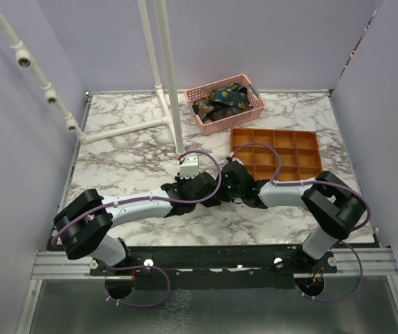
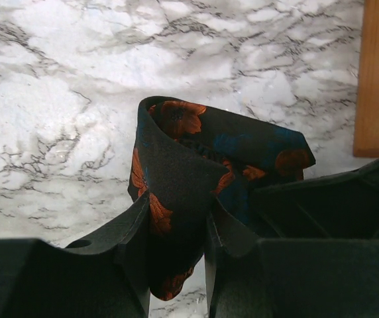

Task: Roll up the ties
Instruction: Roll the tie at the center of the board, then pick up the tie at the center of the board, then place the tie in the storage box.

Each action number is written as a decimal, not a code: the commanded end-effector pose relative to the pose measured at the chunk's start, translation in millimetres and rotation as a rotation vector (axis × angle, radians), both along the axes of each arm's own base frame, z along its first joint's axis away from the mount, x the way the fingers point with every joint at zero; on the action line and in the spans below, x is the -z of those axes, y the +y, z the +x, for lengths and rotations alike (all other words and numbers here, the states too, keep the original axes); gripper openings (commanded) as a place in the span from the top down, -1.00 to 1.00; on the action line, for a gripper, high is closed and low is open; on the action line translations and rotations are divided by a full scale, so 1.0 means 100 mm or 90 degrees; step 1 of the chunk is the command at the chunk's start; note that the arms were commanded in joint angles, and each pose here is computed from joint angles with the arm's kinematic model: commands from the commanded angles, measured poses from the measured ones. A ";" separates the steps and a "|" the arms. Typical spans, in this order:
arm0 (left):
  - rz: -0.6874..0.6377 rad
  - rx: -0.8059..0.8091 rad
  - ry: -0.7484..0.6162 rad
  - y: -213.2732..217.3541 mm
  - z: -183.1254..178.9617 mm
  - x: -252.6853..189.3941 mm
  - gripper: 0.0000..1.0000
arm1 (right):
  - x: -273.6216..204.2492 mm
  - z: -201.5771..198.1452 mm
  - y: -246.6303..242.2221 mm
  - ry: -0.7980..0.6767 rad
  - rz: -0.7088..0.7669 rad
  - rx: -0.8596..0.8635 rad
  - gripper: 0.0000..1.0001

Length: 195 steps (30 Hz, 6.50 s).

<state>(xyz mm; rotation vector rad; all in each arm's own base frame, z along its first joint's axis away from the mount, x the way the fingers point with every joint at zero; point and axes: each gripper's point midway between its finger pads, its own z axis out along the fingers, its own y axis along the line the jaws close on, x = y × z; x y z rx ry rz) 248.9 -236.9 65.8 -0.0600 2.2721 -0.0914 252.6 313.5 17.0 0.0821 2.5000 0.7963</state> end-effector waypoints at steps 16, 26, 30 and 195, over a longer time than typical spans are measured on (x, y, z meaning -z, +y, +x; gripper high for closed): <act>0.007 0.127 -0.012 -0.38 -0.22 -0.04 1.00 | 0.81 -1.41 -0.90 0.261 -0.151 0.039 0.54; 0.135 0.092 -0.058 -0.30 -0.22 0.04 1.00 | 0.75 -1.42 -0.99 0.245 -0.145 0.056 0.52; 0.149 0.116 -0.054 -0.31 -0.26 0.07 1.00 | 0.63 -1.37 -1.07 0.210 -0.144 0.075 0.34; -0.631 0.433 0.046 -1.68 0.31 -2.00 1.00 | -1.60 -0.56 -2.35 -0.194 -0.121 0.371 -0.38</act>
